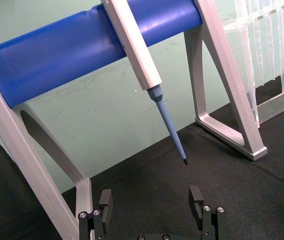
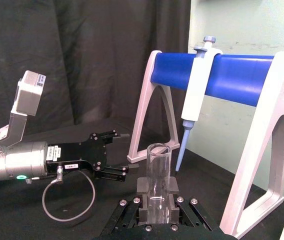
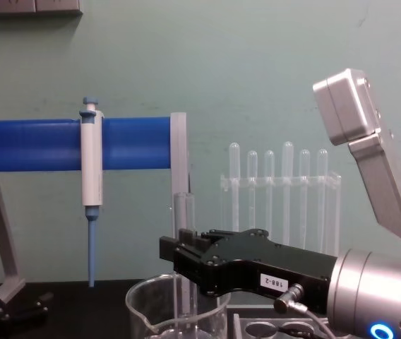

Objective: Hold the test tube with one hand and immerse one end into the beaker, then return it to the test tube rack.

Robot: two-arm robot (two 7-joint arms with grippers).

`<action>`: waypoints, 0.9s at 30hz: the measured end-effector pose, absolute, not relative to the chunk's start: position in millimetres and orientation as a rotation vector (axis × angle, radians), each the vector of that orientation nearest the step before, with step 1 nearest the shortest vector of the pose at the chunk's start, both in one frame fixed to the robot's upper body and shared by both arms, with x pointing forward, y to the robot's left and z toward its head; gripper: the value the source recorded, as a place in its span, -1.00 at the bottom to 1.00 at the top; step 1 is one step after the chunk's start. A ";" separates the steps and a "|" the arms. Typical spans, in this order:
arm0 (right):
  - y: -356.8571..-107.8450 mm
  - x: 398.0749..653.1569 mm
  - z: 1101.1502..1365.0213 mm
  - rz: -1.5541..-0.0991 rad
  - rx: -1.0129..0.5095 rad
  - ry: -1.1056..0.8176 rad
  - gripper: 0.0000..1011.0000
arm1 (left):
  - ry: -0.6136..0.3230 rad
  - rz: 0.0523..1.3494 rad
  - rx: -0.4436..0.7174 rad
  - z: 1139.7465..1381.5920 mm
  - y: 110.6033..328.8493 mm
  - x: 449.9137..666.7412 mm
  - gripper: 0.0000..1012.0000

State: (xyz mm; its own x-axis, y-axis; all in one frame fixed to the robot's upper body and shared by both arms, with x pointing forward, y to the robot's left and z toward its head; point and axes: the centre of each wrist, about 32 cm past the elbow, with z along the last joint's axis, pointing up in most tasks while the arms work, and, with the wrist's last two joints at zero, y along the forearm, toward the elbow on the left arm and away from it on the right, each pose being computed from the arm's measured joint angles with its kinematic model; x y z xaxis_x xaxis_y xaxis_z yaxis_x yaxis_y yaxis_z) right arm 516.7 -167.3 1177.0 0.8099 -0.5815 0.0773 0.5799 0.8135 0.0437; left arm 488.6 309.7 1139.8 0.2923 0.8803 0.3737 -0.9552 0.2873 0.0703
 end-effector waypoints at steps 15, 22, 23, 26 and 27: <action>-167.3 516.7 1177.0 -0.621 0.018 -0.089 -0.55 | -0.285 1.248 0.305 1139.8 309.7 488.6 0.98; -167.3 516.7 1177.0 -0.621 0.018 -0.089 -0.55 | -0.285 1.248 0.305 1139.8 309.7 488.6 0.98; -167.3 516.7 1177.0 -0.621 0.018 -0.089 -0.55 | -0.285 1.248 0.305 1139.8 309.7 488.6 0.98; -167.3 516.7 1177.0 -0.621 0.018 -0.089 -0.55 | -0.285 1.248 0.304 1139.8 309.7 488.6 0.98; -167.3 516.7 1177.0 -0.621 0.018 -0.089 -0.55 | -0.285 1.248 0.304 1139.8 309.7 488.6 0.98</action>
